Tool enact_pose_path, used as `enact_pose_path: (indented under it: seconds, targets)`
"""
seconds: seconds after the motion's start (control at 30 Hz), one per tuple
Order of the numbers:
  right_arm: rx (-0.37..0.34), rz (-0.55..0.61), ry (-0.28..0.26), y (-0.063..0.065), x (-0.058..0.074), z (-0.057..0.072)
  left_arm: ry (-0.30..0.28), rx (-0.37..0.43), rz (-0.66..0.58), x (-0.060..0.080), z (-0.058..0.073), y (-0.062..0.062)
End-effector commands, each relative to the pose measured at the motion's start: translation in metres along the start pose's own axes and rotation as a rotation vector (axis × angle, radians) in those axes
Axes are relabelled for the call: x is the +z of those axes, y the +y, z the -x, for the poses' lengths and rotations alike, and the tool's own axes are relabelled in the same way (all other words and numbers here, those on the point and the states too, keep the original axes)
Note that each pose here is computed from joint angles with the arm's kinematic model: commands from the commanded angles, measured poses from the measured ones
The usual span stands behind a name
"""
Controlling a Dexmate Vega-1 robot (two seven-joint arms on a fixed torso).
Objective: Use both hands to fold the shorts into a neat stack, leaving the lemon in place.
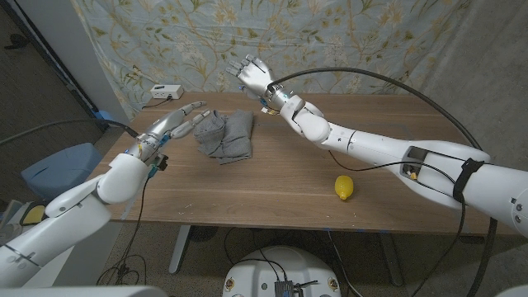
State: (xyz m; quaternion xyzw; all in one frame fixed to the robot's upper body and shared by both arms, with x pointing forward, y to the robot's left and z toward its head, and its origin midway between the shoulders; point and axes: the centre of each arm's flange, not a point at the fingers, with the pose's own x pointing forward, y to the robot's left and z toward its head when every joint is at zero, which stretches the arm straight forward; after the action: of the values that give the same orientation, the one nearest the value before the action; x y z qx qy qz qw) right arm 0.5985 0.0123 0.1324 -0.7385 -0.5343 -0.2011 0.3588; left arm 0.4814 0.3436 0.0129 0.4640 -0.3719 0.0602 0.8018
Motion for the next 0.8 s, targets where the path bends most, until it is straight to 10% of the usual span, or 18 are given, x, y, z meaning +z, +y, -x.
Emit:
enact_pose_path:
  seconds: [0.03,0.43,0.8]
  targets:
    - [0.038,-0.381,0.204,-0.017,-0.034,0.027,-0.101,0.081,0.195,-0.020,-0.036,0.000]
    - [0.057,-0.882,0.306,-0.011,-0.074,0.068,-0.163,0.092,0.401,-0.030,-0.068,-0.008]
    - [0.126,-1.259,0.371,0.019,-0.106,0.102,-0.198,0.050,0.466,-0.036,-0.084,-0.013]
